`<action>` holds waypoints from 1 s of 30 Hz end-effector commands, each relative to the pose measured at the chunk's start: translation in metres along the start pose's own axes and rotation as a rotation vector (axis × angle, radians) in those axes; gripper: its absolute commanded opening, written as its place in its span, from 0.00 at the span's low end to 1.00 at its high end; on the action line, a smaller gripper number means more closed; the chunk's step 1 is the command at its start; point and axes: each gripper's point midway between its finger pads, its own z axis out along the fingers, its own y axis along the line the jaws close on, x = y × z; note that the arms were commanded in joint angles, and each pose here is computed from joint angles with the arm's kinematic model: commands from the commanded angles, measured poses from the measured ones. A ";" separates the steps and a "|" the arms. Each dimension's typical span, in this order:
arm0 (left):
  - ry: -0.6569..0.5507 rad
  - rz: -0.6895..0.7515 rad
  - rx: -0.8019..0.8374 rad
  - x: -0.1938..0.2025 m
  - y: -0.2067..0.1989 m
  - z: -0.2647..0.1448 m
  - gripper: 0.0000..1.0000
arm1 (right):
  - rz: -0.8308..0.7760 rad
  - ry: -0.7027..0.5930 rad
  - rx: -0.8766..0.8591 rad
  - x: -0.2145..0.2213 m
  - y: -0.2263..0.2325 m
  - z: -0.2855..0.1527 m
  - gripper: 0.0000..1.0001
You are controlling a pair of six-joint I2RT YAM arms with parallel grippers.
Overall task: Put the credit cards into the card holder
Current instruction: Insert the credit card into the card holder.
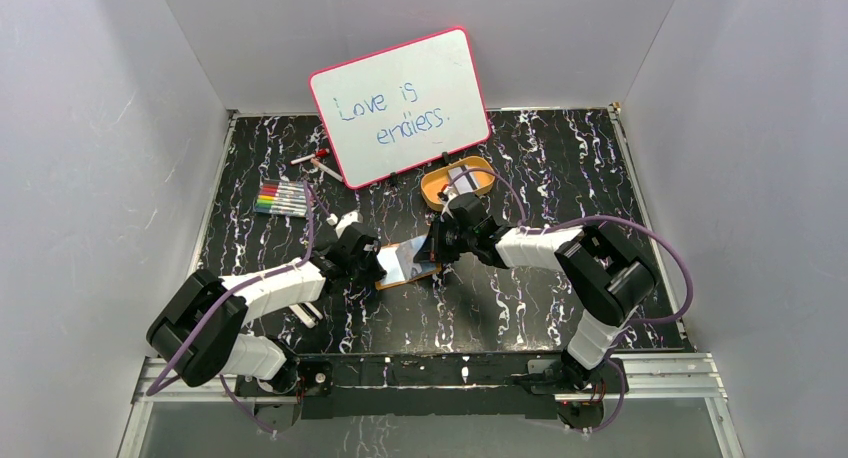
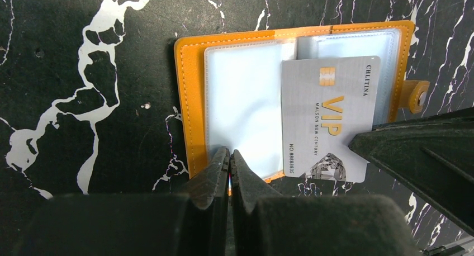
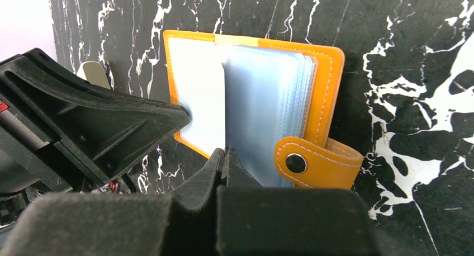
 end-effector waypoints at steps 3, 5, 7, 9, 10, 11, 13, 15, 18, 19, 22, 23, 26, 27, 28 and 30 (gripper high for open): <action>0.010 0.004 -0.044 0.004 0.011 0.002 0.01 | 0.012 -0.017 -0.049 -0.004 0.007 0.004 0.00; 0.011 0.003 -0.043 0.004 0.011 0.002 0.01 | 0.022 -0.024 -0.050 -0.005 0.007 0.005 0.00; 0.013 0.001 -0.041 0.004 0.010 0.002 0.01 | 0.032 -0.027 -0.055 -0.006 0.008 0.007 0.00; 0.015 0.000 -0.040 0.005 0.010 0.002 0.01 | 0.043 -0.025 -0.056 -0.005 0.007 0.009 0.00; 0.017 -0.002 -0.039 0.006 0.011 0.003 0.01 | 0.049 -0.024 -0.056 -0.005 0.007 0.010 0.00; 0.015 -0.003 -0.037 0.005 0.010 0.003 0.01 | 0.053 -0.024 -0.058 -0.005 0.006 0.011 0.00; 0.018 -0.004 -0.037 0.006 0.010 0.003 0.01 | 0.061 -0.024 -0.058 -0.004 0.005 0.013 0.00; 0.021 -0.004 -0.036 0.007 0.010 0.003 0.01 | 0.066 -0.025 -0.053 -0.004 0.003 0.014 0.00; 0.022 -0.006 -0.036 0.007 0.011 0.002 0.01 | 0.075 -0.026 -0.043 -0.002 -0.001 0.015 0.00; 0.022 -0.006 -0.035 0.007 0.011 0.002 0.01 | 0.077 -0.024 -0.041 0.000 -0.002 0.016 0.00; 0.023 -0.005 -0.034 0.008 0.011 0.002 0.01 | 0.089 -0.016 -0.043 0.003 -0.005 0.017 0.00; 0.022 -0.006 -0.034 0.007 0.011 0.002 0.01 | 0.092 -0.011 -0.045 0.005 -0.005 0.017 0.00; 0.024 -0.005 -0.034 0.008 0.010 0.003 0.01 | 0.095 0.006 -0.052 0.009 -0.006 0.019 0.00; 0.024 -0.006 -0.035 0.007 0.011 0.003 0.01 | 0.096 0.013 -0.055 0.011 -0.006 0.019 0.00; 0.023 -0.005 -0.033 0.007 0.010 0.003 0.01 | 0.095 0.018 -0.058 0.011 -0.006 0.020 0.00; 0.022 -0.007 -0.032 0.007 0.010 0.002 0.01 | 0.096 0.030 -0.061 0.014 -0.006 0.021 0.00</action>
